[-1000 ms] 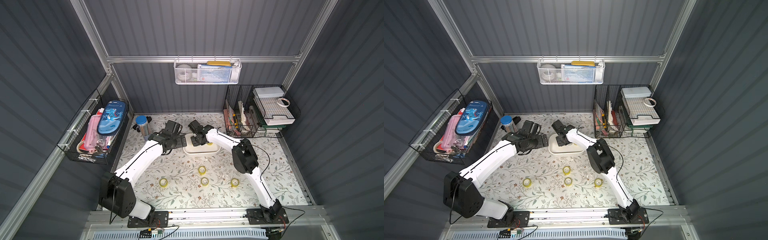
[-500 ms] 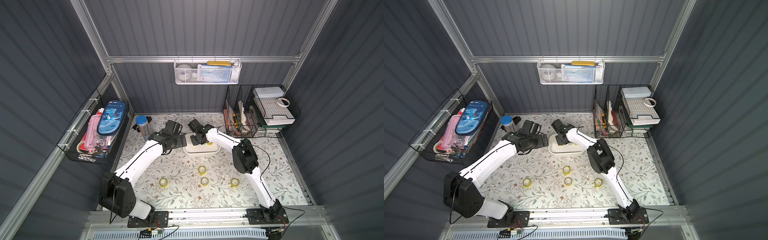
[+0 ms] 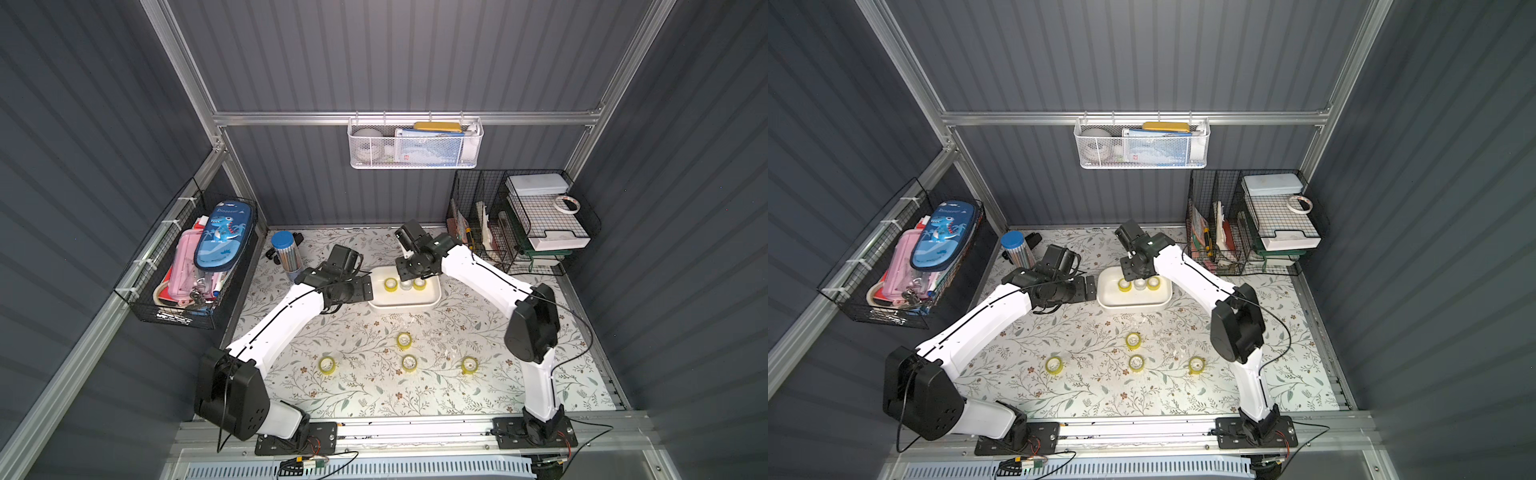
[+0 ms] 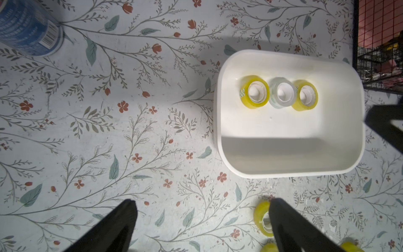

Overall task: Put the transparent tape into the storage box
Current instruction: Pick up the tape at the center of the board.

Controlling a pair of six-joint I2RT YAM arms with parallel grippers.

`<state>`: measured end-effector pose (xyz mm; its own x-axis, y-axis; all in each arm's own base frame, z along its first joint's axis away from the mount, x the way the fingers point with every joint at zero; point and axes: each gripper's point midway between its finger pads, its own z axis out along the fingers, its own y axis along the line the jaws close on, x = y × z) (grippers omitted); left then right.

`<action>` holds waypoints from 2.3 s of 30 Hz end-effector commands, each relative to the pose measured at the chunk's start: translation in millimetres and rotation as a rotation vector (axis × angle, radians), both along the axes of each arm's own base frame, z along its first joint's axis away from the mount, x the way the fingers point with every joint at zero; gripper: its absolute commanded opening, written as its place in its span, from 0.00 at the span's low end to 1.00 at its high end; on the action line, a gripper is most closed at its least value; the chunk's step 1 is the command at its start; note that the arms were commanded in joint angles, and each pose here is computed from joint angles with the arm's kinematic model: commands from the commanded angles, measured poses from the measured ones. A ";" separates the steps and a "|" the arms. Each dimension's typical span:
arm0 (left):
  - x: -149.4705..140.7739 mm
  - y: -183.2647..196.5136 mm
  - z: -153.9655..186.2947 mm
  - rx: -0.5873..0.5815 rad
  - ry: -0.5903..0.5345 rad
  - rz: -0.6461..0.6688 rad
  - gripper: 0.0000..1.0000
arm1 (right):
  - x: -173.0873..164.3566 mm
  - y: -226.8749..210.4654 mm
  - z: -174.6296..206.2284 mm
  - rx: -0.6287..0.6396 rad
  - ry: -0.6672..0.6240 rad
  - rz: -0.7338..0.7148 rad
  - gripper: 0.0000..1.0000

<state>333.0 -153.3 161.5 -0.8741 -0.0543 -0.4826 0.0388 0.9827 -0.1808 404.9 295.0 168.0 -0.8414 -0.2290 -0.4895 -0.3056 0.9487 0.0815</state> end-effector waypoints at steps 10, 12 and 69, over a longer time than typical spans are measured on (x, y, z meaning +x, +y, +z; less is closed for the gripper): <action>-19.8 -29.9 -5.5 -0.030 0.022 -0.220 0.99 | -168.5 -133.5 -69.1 -0.064 0.470 -0.222 0.48; -19.9 -33.3 -6.6 -0.040 0.022 -0.219 0.99 | -189.6 -145.8 -77.8 -0.064 0.505 -0.256 0.48; -11.4 -43.6 22.9 -0.051 -0.065 -0.209 0.99 | -123.3 -141.0 -43.3 -0.082 0.300 -0.347 0.00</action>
<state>318.5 -197.0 162.2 -0.8618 0.1138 -0.4944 0.2509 0.9426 -0.2204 272.9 160.6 113.1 -0.9722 0.1371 -0.1898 0.1171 0.9867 0.1129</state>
